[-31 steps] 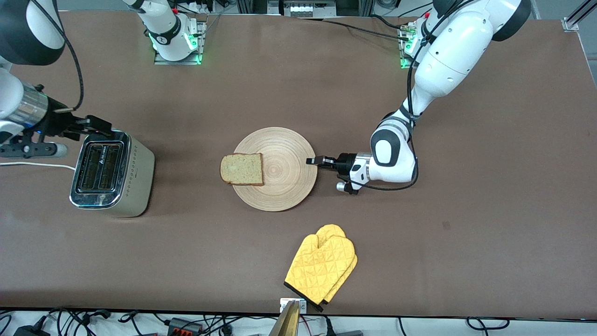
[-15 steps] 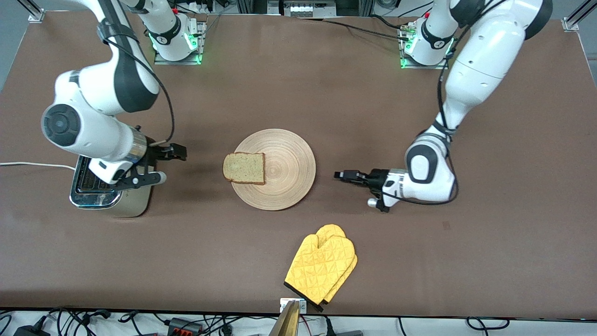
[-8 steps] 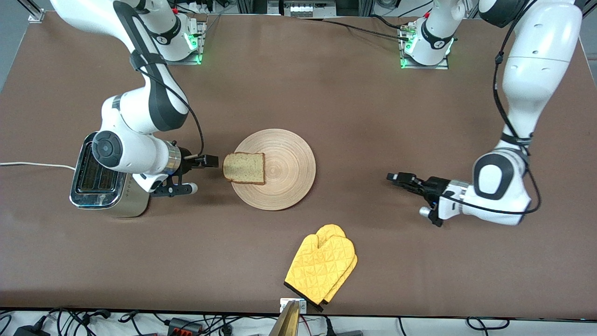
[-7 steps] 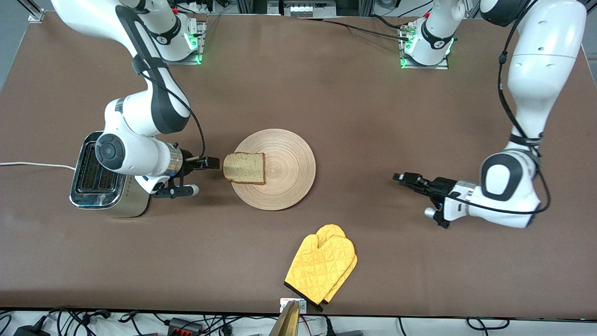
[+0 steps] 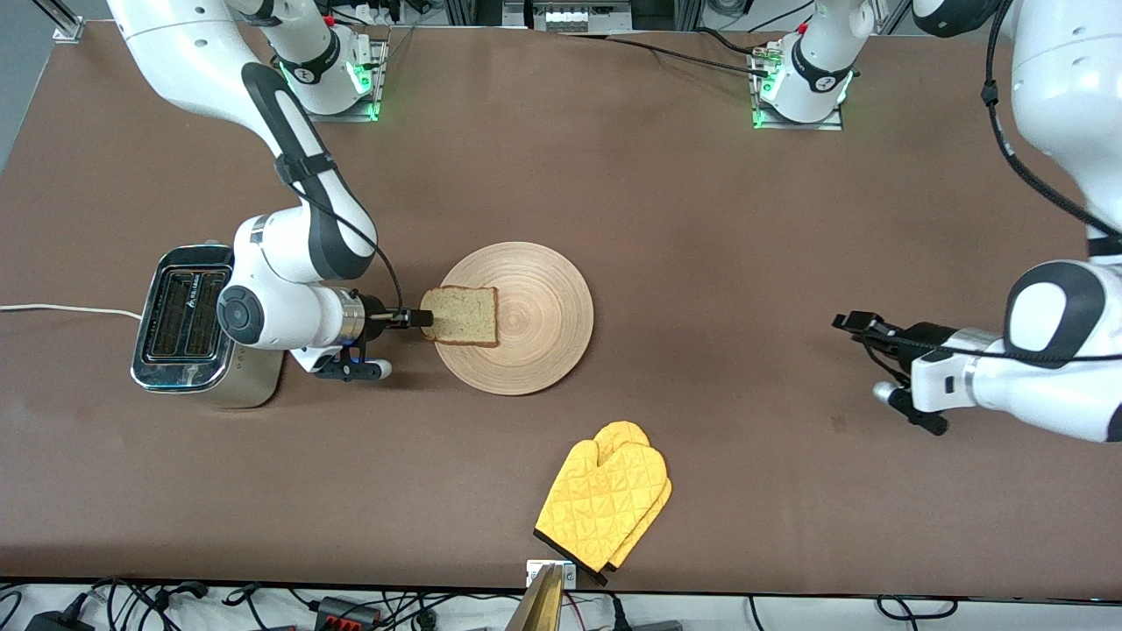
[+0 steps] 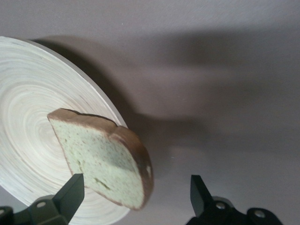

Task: Move plate and put bread in toaster
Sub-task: 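Grasp the bread slice with the right gripper while the left gripper withdraws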

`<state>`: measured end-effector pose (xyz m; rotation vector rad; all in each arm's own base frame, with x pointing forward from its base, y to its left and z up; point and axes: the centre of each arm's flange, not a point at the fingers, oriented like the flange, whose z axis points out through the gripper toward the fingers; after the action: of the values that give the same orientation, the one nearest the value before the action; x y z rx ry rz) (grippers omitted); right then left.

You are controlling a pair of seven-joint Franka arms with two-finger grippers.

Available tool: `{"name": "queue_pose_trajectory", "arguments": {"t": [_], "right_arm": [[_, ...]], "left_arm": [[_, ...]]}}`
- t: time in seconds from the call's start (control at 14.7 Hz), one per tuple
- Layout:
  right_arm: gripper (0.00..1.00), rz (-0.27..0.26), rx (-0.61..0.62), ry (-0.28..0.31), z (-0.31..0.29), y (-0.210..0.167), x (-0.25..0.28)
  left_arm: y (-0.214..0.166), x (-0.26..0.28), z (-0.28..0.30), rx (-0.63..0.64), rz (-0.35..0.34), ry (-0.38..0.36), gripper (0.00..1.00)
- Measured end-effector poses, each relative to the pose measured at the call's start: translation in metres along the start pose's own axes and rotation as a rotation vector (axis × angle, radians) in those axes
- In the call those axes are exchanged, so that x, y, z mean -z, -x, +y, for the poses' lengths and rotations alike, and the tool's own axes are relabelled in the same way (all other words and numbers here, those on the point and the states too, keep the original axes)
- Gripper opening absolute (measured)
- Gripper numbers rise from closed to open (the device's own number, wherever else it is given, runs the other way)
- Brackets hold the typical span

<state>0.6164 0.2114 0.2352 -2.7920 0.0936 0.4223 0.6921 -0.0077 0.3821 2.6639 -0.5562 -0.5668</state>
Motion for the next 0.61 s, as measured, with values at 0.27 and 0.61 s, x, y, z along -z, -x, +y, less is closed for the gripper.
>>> {"name": "queue_pose_trajectory", "arguments": {"t": [0.27, 0.61], "right_arm": [[1.00, -0.016, -0.009, -0.006, -0.001, -0.002, -0.019], [0.87, -0.026, -0.009, -0.002, -0.002, -0.001, -0.027]], "left_arm": [[0.036, 0.067, 0.046, 0.148, 0.030, -0.246, 0.64], [0.068, 0.095, 0.064, 0.294, 0.026, -0.300, 0.88]]}}
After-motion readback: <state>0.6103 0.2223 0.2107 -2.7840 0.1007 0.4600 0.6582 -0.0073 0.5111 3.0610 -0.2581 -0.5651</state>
